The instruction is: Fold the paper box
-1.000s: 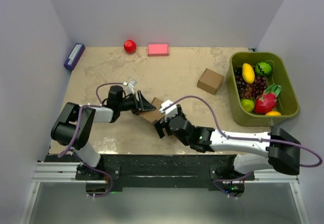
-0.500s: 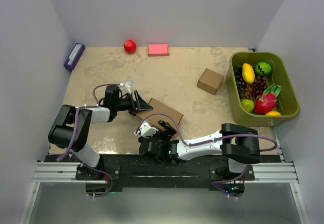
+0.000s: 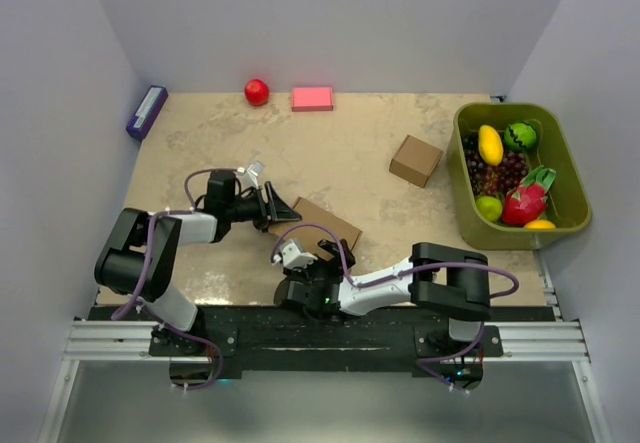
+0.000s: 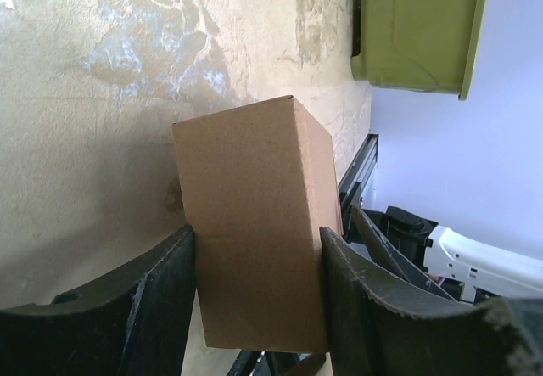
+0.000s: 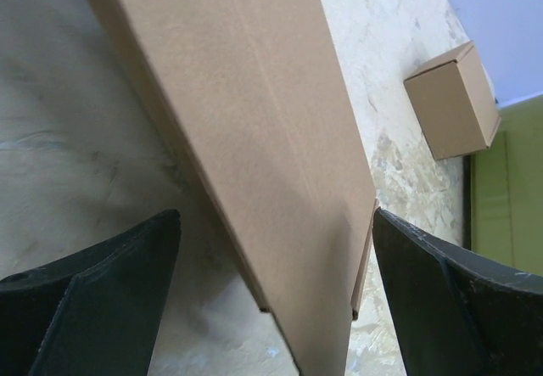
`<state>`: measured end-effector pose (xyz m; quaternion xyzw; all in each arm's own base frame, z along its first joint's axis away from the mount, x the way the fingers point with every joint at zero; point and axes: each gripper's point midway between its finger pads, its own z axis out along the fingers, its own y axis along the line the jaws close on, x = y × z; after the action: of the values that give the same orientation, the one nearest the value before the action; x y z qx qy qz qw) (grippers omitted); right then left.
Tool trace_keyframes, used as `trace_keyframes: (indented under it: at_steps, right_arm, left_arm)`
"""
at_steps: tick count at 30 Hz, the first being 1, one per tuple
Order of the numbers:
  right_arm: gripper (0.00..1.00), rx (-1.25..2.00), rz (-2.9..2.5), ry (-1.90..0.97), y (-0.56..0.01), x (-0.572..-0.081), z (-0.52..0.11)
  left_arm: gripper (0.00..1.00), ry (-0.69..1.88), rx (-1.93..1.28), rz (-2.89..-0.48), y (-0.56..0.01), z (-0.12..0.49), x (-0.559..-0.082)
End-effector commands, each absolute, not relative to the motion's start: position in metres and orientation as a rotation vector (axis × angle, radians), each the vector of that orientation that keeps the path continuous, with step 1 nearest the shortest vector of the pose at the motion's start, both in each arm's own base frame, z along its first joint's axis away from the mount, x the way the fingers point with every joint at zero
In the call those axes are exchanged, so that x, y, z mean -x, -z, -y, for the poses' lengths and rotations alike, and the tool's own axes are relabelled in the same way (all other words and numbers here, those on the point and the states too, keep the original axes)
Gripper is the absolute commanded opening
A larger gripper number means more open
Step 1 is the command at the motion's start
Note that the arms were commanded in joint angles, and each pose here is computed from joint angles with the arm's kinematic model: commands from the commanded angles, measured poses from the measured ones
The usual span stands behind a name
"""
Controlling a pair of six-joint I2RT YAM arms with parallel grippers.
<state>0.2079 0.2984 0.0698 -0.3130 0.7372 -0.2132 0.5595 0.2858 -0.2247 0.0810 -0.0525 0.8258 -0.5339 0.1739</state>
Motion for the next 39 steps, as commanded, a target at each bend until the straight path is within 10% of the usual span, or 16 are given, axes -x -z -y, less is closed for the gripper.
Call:
trace_keyframes:
  at_steps: [1, 11, 22, 39]
  right_arm:
    - [0.92, 0.624, -1.699, 0.541, -0.081, -0.221, -0.293]
    - [0.51, 0.711, -1.703, 0.523, -0.074, -0.223, -0.3]
    - [0.35, 0.825, -1.787, 0.387, -0.079, -0.221, -0.312]
    - [0.31, 0.933, -2.054, -0.086, -0.116, -0.239, -0.31]
  left_arm:
    - [0.26, 1.569, 0.082, -2.296, -0.1, 0.226, -0.279]
    - [0.3, 1.578, 0.067, -2.279, -0.104, 0.227, -0.281]
    - [0.86, 1.419, 0.001, -2.208, -0.121, 0.209, -0.302]
    - [0.98, 0.825, 0.121, -1.972, -0.175, 0.082, -0.359]
